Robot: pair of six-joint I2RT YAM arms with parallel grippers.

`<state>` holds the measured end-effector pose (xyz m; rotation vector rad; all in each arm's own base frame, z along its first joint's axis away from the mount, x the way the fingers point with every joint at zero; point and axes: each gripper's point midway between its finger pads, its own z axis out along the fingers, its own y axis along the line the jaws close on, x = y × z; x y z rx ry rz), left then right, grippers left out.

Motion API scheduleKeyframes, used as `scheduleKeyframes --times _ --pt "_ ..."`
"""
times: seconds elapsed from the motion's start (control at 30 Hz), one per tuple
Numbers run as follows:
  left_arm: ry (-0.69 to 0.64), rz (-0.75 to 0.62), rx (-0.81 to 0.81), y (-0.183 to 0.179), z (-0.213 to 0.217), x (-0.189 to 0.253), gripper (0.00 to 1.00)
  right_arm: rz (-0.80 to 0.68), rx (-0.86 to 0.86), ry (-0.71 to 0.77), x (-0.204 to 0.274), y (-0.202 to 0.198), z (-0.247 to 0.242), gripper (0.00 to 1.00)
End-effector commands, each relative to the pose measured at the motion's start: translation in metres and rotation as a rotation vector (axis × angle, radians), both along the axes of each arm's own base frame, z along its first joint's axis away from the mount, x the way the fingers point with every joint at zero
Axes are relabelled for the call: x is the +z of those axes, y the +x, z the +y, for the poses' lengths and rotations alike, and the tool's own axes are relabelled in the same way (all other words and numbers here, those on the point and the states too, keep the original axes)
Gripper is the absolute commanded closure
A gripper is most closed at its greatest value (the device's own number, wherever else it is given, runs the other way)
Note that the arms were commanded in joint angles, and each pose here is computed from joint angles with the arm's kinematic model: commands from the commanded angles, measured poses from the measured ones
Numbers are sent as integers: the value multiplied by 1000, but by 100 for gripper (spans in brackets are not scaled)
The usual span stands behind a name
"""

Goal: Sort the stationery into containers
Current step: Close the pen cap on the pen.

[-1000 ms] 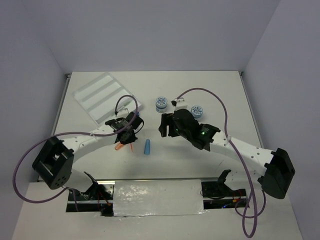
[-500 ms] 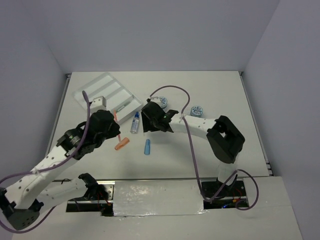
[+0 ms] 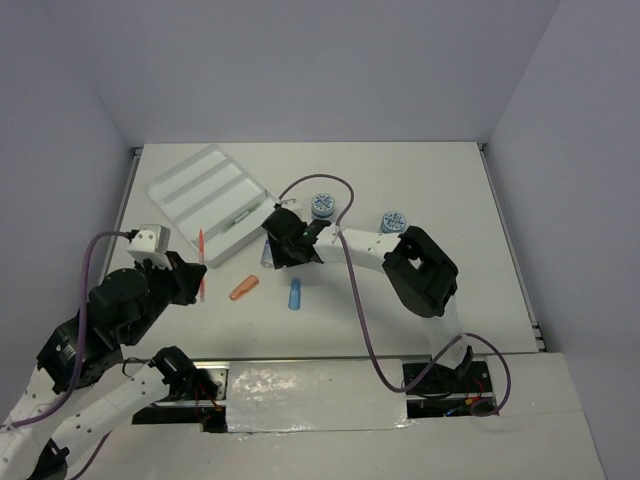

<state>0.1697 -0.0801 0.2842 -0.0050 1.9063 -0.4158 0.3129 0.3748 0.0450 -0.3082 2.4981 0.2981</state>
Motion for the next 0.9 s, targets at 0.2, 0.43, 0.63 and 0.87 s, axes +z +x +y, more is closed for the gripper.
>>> scheduleKeyframes --times 0.2,0.43,0.63,0.87 --pt "43 16 -21 9 -9 -8 100 -6 -17 -83 -12 6 2 49" --pt "29 3 3 8 -4 -6 100 8 -27 -118 -18 0 5 56" --pt "16 -9 15 6 0 -4 100 28 -31 -125 -23 -7 2 65" --pt "14 -11 18 6 1 -3 100 57 -40 -108 -28 -18 -3 81"
